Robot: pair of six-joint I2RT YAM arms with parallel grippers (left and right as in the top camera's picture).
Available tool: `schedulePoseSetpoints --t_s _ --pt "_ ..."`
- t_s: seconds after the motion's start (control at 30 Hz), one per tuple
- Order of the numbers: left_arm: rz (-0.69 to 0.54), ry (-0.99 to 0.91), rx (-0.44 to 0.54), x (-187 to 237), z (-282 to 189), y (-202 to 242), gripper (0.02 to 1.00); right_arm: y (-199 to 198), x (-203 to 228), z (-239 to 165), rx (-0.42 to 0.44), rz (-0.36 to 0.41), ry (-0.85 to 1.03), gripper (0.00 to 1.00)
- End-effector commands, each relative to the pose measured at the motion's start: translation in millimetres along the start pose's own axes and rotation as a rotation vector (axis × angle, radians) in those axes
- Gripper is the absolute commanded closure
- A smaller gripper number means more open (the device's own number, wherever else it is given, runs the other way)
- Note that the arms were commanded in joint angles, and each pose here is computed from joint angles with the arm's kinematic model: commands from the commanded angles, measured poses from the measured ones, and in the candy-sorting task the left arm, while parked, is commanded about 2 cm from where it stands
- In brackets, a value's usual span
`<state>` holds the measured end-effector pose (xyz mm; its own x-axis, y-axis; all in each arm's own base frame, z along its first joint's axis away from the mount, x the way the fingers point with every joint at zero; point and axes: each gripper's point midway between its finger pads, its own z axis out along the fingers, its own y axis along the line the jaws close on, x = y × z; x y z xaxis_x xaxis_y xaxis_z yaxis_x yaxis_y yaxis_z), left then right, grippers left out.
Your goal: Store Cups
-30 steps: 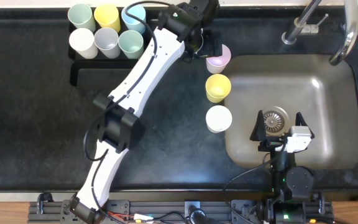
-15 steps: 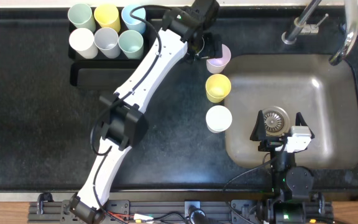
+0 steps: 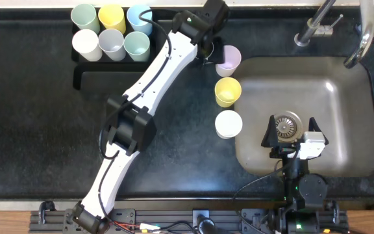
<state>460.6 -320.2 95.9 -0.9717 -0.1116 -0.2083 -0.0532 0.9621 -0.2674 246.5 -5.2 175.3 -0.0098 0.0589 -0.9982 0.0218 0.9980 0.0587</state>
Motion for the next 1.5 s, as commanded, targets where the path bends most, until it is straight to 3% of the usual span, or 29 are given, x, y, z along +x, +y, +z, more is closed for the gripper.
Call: schedulePoseSetpoints --t_s 0.03,0.23,0.4,0.57,0.77,0.87,1.07,1.23,1.5 --pt "-0.002 -0.012 0.001 -3 -1 -2 0.982 0 4 0 -0.002 0.005 0.000 0.003" --pt "-0.037 -0.058 0.010 -23 -22 11 0.982 0 3 0 -0.002 0.005 0.000 0.003" --pt "-0.135 -0.195 0.056 -66 -112 50 0.982 0 3 0 -0.002 0.005 0.000 0.003" --pt "-0.301 -0.288 0.033 -71 -225 136 0.982 0 3 0 -0.002 0.005 0.000 0.003" --pt "-0.586 -0.242 -0.140 -15 -296 265 0.982 0 4 0 -0.002 0.005 0.000 0.003" --pt "-0.688 -0.247 -0.201 5 -300 311 0.982 0 3 0 -0.002 0.005 0.000 0.003" --pt "-0.783 -0.212 -0.152 21 -238 349 0.982 0 4 0 -0.002 0.005 0.000 0.005" --pt "-0.791 -0.172 -0.166 29 -197 361 0.982 0 4 0 -0.002 0.004 0.000 0.003" --pt "-0.784 -0.182 -0.240 28 -187 373 0.982 0 4 0 -0.002 0.005 0.000 0.003"
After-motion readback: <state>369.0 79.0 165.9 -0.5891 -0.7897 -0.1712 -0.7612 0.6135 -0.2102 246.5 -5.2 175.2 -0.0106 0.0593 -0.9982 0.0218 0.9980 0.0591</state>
